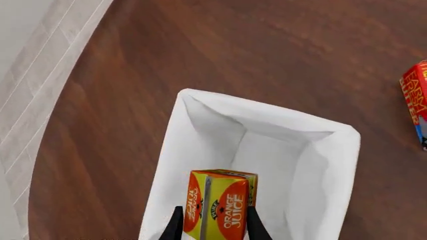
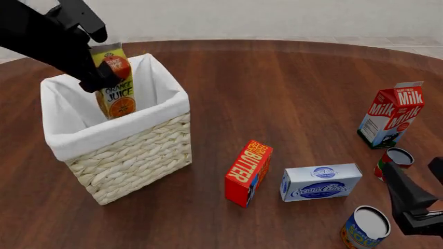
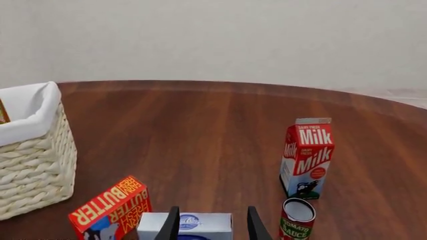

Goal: Pick up the orange juice, and put it in the basket.

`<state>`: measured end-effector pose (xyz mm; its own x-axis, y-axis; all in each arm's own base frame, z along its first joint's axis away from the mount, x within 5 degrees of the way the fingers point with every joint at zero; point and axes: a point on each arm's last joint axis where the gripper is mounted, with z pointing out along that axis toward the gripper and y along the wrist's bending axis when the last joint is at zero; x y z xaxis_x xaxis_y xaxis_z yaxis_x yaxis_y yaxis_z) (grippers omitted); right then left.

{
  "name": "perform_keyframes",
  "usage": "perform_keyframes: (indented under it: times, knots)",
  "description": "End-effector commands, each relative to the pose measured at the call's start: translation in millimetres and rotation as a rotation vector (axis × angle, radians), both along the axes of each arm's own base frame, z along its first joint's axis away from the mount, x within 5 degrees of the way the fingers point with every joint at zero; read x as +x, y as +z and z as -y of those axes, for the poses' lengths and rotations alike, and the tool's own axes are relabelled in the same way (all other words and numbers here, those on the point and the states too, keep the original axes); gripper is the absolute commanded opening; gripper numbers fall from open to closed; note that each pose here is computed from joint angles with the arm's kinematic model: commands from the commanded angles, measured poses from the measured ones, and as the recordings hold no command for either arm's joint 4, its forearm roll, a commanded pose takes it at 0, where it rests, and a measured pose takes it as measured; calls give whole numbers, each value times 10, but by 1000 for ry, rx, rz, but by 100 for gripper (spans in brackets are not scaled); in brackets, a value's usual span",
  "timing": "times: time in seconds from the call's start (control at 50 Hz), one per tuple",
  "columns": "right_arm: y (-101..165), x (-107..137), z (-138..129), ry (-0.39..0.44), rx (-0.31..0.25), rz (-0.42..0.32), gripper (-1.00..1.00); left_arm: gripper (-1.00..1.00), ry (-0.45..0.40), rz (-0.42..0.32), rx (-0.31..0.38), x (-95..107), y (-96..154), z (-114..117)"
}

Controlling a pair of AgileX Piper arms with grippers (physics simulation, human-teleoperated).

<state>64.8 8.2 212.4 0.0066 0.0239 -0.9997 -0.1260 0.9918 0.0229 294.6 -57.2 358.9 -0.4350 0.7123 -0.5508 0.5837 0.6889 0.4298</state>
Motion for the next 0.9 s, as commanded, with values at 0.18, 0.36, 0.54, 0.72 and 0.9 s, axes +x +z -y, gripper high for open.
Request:
perform_keyframes:
  times: [0.18, 0.36, 0.54, 0.72, 0.9]
  knots:
    - [-23, 31, -10, 9, 1, -12, 100, -100, 26, -33, 21, 107, -173, -105]
    - [-24, 35, -12, 10, 1, -14, 100, -100, 42, -30, 23, 163, -200, -156]
    - [-24, 42, -14, 12, 1, -14, 100, 100, 58, -8, 22, 210, -131, -210]
    - [-23, 32, -12, 12, 1, -13, 100, 100, 56, -5, 19, 192, -143, -196]
    - [-24, 26, -11, 11, 1, -13, 100, 100, 39, 17, 6, 73, -23, -129]
